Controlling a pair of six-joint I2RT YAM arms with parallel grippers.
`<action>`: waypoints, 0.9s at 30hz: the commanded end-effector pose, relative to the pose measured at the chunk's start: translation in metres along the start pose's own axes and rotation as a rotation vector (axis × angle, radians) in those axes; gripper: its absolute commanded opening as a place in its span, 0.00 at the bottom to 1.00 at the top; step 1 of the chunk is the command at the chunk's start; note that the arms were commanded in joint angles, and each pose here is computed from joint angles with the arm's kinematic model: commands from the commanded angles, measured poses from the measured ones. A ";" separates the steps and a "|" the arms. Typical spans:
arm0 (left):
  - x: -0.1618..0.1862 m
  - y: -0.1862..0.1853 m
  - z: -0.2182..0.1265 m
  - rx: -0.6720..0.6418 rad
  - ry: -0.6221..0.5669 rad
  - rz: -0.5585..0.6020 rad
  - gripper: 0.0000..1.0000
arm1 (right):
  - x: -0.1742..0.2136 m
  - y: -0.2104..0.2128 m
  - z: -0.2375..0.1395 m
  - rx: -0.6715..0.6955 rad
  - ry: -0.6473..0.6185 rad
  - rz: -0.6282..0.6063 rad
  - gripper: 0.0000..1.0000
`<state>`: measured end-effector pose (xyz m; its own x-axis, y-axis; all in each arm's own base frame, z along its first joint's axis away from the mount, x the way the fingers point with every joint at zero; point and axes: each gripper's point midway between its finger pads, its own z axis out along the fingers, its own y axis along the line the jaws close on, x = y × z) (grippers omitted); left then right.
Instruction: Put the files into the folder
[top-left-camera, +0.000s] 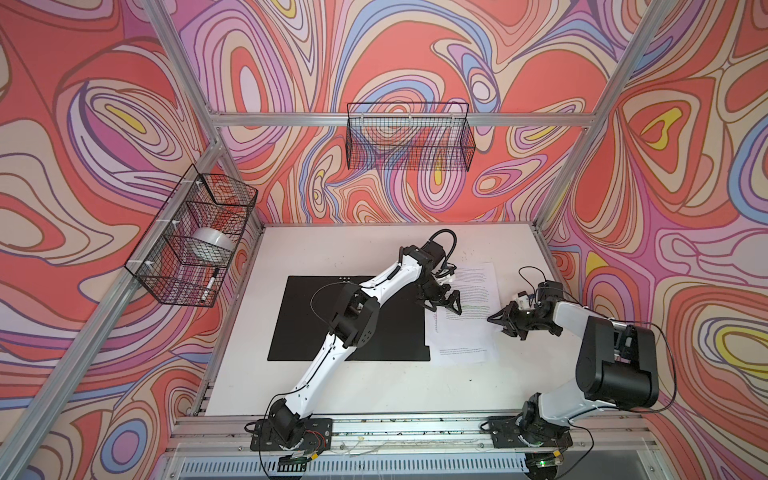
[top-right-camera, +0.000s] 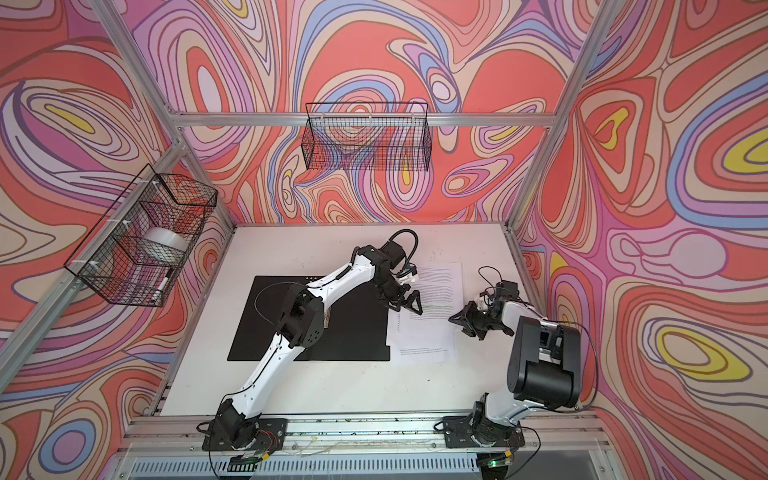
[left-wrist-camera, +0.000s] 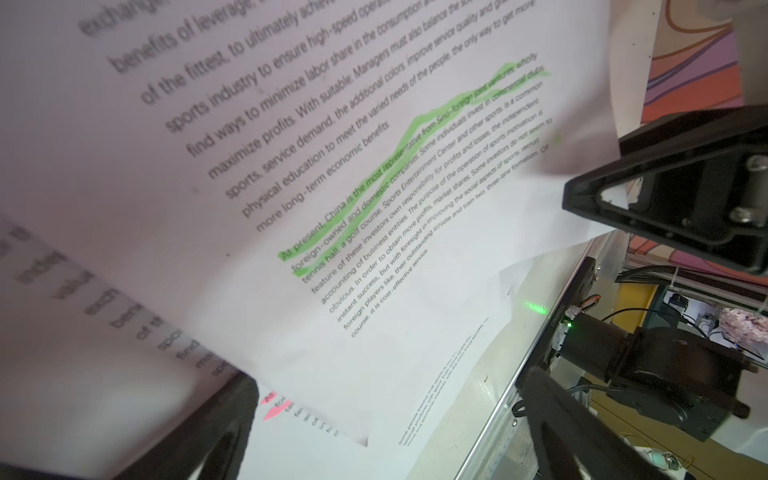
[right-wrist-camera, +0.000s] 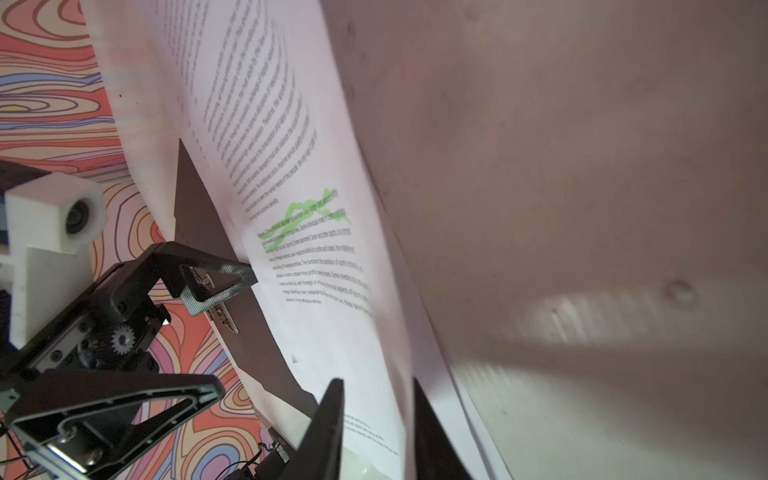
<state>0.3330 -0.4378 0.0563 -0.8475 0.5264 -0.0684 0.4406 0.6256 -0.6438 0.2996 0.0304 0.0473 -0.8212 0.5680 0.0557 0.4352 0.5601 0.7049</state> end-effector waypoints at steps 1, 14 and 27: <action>0.006 -0.012 -0.001 0.025 0.025 0.021 1.00 | -0.004 0.007 -0.002 -0.037 -0.008 -0.034 0.15; -0.018 -0.014 -0.174 -0.126 -0.284 0.146 1.00 | -0.020 0.079 -0.040 -0.177 -0.082 -0.179 0.00; 0.011 0.030 -0.373 -0.184 -0.699 -0.040 1.00 | 0.054 0.234 0.004 -0.263 0.109 -0.474 0.00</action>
<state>0.4450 -0.2118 0.3308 -0.7895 0.0960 -0.6062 0.4580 0.7496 -0.4778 0.3599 0.1713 0.2082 -0.9330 0.2310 -0.2760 -0.0993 0.5718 0.8143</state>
